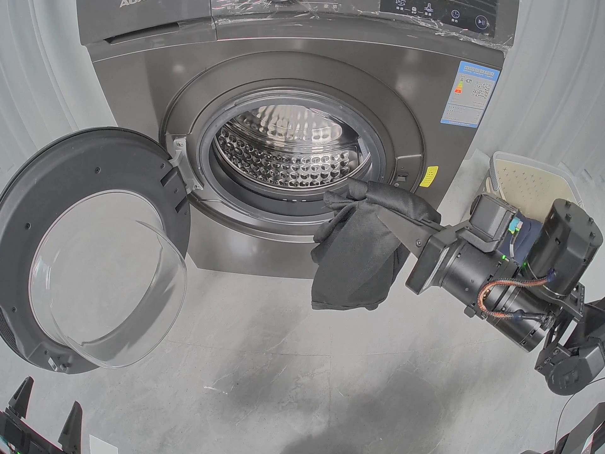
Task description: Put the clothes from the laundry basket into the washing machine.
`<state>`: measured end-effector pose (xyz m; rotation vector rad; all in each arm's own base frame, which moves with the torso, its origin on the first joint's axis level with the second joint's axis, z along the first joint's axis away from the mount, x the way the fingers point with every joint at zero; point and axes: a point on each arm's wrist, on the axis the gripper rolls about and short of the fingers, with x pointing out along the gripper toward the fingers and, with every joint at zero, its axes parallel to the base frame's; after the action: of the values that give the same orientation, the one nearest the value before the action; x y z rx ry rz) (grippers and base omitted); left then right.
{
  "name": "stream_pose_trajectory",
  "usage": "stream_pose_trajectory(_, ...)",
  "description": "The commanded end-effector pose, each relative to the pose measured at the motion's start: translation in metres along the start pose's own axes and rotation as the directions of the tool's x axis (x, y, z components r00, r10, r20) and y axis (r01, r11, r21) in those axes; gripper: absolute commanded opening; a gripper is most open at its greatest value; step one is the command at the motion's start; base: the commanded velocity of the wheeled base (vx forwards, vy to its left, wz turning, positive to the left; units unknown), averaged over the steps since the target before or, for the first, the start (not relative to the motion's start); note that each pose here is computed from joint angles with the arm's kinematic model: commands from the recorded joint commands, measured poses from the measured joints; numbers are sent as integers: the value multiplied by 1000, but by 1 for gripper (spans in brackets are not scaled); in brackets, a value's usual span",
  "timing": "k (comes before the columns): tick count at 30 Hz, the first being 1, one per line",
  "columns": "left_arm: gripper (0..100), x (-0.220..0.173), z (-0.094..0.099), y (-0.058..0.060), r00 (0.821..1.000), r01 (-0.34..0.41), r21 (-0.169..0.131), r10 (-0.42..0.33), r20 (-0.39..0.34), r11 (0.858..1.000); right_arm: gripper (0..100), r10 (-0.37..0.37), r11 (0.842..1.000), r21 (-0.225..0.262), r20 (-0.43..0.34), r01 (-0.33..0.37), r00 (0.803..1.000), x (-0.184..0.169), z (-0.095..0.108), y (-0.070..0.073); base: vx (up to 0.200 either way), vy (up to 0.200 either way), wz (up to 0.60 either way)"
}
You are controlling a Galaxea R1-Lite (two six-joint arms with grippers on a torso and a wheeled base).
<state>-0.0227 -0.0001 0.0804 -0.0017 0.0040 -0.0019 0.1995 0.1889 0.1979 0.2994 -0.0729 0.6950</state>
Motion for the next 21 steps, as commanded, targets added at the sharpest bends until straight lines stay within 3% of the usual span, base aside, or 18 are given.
stream_pose_trajectory(1, 100, 0, -5, 0, 1000, 6, 9, -6, 1, 1000, 0, 0, 1000, 0, -10, 0, 1000, 2, -3, 0, 0, 0, 0)
stream_pose_trajectory(7, 100, 0, -5, 0, 1000, 3, -6, -3, -1, 1000, 0, 2, 1000, 0, -9, -2, 1000, 4, -4, 1, 0, 0, 0)
stream_pose_trajectory(11, 100, 0, -5, 0, 1000, -10, -21, 10, -1, 1000, 0, -6, 1000, 10, 30, 6, 1000, 11, 0, 2, 0, 0, 0)
stream_pose_trajectory(18, 100, 0, -5, 0, 1000, -3, -15, 3, 3, 1000, 0, -4, 1000, 17, 61, 3, 998, 16, -6, 8, 0, 0, 0)
stream_pose_trajectory(19, 100, 0, -3, 0, 1000, -6, -24, 6, 18, 1000, 0, -1, 1000, 18, 61, 0, 998, 16, -6, 9, 0, 0, 0)
stream_pose_trajectory(21, 100, -8, 29, 0, 985, 10, -57, 0, 175, 998, 0, -2, 1000, 19, 57, 1, 998, 15, -7, 9, 0, 0, 0)
